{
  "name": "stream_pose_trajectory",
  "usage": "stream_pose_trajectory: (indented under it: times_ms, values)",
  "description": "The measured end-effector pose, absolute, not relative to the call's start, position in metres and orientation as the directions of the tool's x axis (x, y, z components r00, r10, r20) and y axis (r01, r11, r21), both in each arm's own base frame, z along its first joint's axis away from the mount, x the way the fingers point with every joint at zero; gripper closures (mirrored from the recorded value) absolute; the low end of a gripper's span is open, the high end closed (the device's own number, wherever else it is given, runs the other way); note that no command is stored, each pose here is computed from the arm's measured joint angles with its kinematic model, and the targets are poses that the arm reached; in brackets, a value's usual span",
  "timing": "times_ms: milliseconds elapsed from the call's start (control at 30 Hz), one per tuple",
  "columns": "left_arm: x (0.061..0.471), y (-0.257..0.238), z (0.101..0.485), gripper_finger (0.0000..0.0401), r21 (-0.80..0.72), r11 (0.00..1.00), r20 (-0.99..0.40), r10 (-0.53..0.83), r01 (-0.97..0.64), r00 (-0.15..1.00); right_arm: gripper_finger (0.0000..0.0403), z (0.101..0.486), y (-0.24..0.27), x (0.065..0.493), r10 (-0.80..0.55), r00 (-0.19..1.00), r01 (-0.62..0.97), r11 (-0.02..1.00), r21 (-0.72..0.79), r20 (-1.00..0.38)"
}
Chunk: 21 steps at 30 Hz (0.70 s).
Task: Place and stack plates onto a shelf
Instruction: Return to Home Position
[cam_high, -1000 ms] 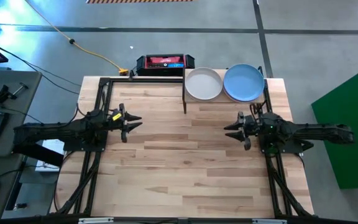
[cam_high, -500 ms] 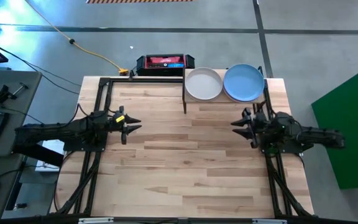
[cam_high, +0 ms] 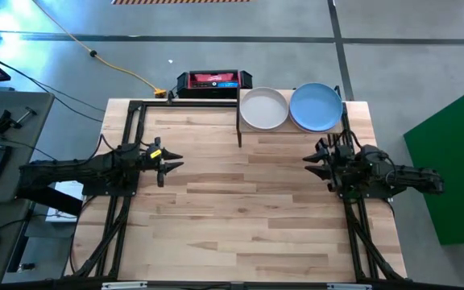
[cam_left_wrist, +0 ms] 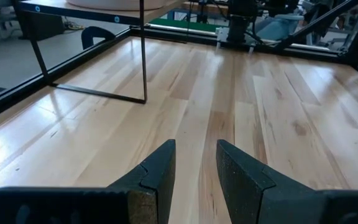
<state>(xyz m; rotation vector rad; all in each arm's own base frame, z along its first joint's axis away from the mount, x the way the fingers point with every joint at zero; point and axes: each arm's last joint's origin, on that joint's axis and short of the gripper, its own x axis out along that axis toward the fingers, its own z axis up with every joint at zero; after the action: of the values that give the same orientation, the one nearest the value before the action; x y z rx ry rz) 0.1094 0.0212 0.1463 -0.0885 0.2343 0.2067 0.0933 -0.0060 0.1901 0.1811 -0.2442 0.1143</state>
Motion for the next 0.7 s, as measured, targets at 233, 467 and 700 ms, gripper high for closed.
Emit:
stream_pose_trajectory:
  times_ms: [233,467,700]
  values:
    - [0.1095,0.0212,0.1462,0.0298,-0.063,0.975,-0.24,0.193,-0.213,0.951,0.0274,0.1889,-0.006,0.094,0.09,0.967,-0.132,0.977,0.168,0.237]
    - [0.1095,0.0212,0.1462,0.0298,-0.063,0.975,-0.24,0.193,-0.213,0.951,0.0274,0.1871,-0.0061,0.0945,0.089,0.972,-0.128,0.977,0.173,0.219]
    - [0.1095,0.0212,0.1465,0.0298,-0.063,0.975,-0.239,0.193,-0.214,0.952,0.0274,0.1868,-0.0061,0.0945,0.089,0.973,-0.128,0.977,0.174,0.215]
